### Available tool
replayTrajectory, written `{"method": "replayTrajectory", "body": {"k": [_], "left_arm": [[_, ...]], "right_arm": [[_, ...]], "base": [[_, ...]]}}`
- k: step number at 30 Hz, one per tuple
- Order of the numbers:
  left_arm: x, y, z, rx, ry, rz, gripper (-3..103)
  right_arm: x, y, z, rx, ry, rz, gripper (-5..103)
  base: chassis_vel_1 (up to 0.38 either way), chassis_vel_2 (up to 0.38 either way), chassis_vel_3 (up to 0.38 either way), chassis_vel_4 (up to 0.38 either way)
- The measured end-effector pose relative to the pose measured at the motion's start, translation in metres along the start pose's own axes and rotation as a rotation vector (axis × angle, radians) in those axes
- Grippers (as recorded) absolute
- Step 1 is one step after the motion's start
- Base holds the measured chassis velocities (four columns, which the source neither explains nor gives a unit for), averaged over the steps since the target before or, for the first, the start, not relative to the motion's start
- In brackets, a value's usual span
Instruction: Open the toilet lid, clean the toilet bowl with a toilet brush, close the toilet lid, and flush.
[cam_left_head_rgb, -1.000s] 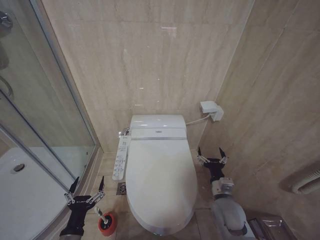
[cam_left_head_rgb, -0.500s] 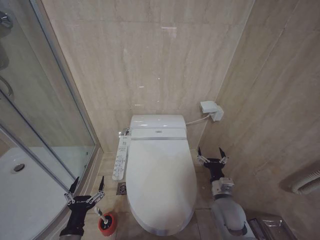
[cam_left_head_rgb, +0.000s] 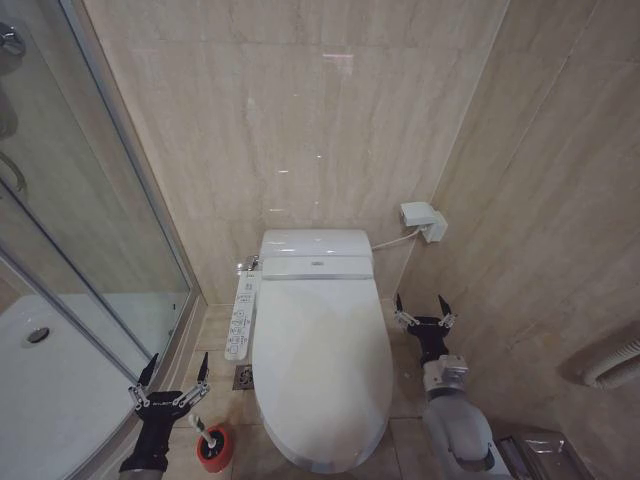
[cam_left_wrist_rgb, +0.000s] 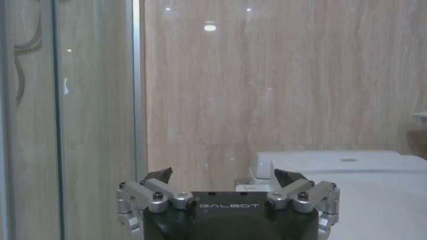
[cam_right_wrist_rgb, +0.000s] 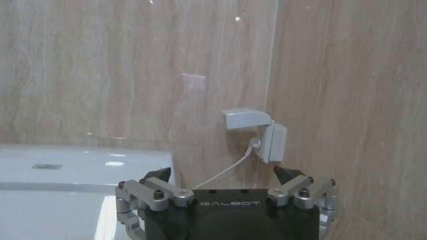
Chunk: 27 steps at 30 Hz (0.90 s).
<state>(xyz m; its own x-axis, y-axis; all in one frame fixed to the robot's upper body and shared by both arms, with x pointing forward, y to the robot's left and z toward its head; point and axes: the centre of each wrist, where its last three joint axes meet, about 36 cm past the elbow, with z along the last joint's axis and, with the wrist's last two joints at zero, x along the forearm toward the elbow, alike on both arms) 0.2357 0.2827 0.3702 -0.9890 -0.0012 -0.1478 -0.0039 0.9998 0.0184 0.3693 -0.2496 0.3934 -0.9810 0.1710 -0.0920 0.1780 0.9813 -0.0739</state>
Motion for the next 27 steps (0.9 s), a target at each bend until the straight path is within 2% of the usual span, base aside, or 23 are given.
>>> {"method": "replayTrajectory", "body": {"k": [2, 5, 8, 10, 12, 16, 22, 27], "left_arm": [[-0.003, -0.001, 0.001, 0.002, 0.011, -0.001, 100], [-0.022, -0.009, 0.011, 0.021, 0.087, 0.002, 100], [-0.031, -0.013, 0.014, 0.03, 0.118, 0.005, 100], [-0.05, -0.022, 0.021, 0.054, 0.186, 0.017, 100], [-0.058, -0.025, 0.026, 0.056, 0.199, 0.025, 100], [-0.065, -0.024, 0.035, 0.024, 0.188, 0.011, 100], [-0.066, 0.005, 0.02, -0.048, 0.112, -0.077, 100], [-0.065, 0.015, 0.016, -0.066, 0.091, -0.104, 100]], "right_arm": [[0.0, 0.0, 0.0, 0.0, 0.0, 0.0, 100], [0.0, 0.0, 0.0, 0.0, 0.0, 0.0, 100], [0.0, 0.0, 0.0, 0.0, 0.0, 0.0, 100], [0.0, 0.0, 0.0, 0.0, 0.0, 0.0, 100], [0.0, 0.0, 0.0, 0.0, 0.0, 0.0, 100], [0.0, 0.0, 0.0, 0.001, 0.0, 0.0, 100], [0.0, 0.0, 0.0, 0.001, 0.0, 0.0, 100], [0.0, 0.0, 0.0, 0.001, 0.0, 0.0, 100]], "base": [[0.0, 0.0, 0.0, 0.0], [0.0, 0.0, 0.0, 0.0], [0.0, 0.0, 0.0, 0.0], [0.0, 0.0, 0.0, 0.0], [0.0, 0.0, 0.0, 0.0], [0.0, 0.0, 0.0, 0.0], [0.0, 0.0, 0.0, 0.0], [0.0, 0.0, 0.0, 0.0]]}}
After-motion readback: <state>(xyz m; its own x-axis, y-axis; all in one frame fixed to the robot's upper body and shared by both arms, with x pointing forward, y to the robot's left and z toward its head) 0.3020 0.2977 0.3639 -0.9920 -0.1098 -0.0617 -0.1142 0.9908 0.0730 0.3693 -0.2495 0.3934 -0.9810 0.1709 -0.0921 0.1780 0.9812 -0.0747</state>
